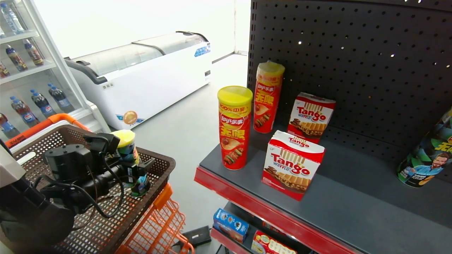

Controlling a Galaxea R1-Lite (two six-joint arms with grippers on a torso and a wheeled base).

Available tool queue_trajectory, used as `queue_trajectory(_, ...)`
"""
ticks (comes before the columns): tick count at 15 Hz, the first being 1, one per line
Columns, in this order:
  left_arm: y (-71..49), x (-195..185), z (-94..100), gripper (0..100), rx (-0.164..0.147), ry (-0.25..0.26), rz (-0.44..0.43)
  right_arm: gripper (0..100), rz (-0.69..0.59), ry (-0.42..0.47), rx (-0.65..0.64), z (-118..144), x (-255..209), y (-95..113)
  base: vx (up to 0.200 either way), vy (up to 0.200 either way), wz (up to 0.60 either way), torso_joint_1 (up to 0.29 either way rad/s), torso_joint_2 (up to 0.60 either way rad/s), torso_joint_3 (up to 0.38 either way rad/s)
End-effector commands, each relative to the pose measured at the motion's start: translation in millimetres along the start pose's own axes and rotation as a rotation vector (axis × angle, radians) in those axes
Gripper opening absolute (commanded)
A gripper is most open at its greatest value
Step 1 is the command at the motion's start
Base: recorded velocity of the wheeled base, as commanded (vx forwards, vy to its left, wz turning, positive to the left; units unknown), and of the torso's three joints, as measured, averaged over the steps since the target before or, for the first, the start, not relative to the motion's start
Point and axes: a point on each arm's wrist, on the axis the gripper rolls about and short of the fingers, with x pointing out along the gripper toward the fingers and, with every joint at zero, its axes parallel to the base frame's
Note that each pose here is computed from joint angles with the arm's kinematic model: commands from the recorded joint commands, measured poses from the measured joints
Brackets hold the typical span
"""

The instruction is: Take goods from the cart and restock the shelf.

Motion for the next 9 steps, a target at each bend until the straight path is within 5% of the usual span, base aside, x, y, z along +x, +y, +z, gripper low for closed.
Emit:
queue_trajectory(1,1.1,9,-3.4,100,0.001,-0.003,0.0,100,0.0,-0.001,0.0,0,0,0,0.0,0.0,0.0,0.0,0.0,0.0)
queue_trajectory(2,1.9,13,-0.6,100,0.002,-0.023,0.002,100,0.0,-0.001,0.0,0,0,0,0.0,0.0,0.0,0.0,0.0,0.0)
queue_trajectory(3,2.9,16,4.3,0,0.008,-0.044,0.006,100,0.0,-0.001,0.0,0,0,0,0.0,0.0,0.0,0.0,0.0,0.0)
queue_trajectory(9,-2.7,17,12.2,0,0.07,-0.077,-0.007,100,0.0,-0.001,0.0,0,0,0,0.0,0.0,0.0,0.0,0.0,0.0)
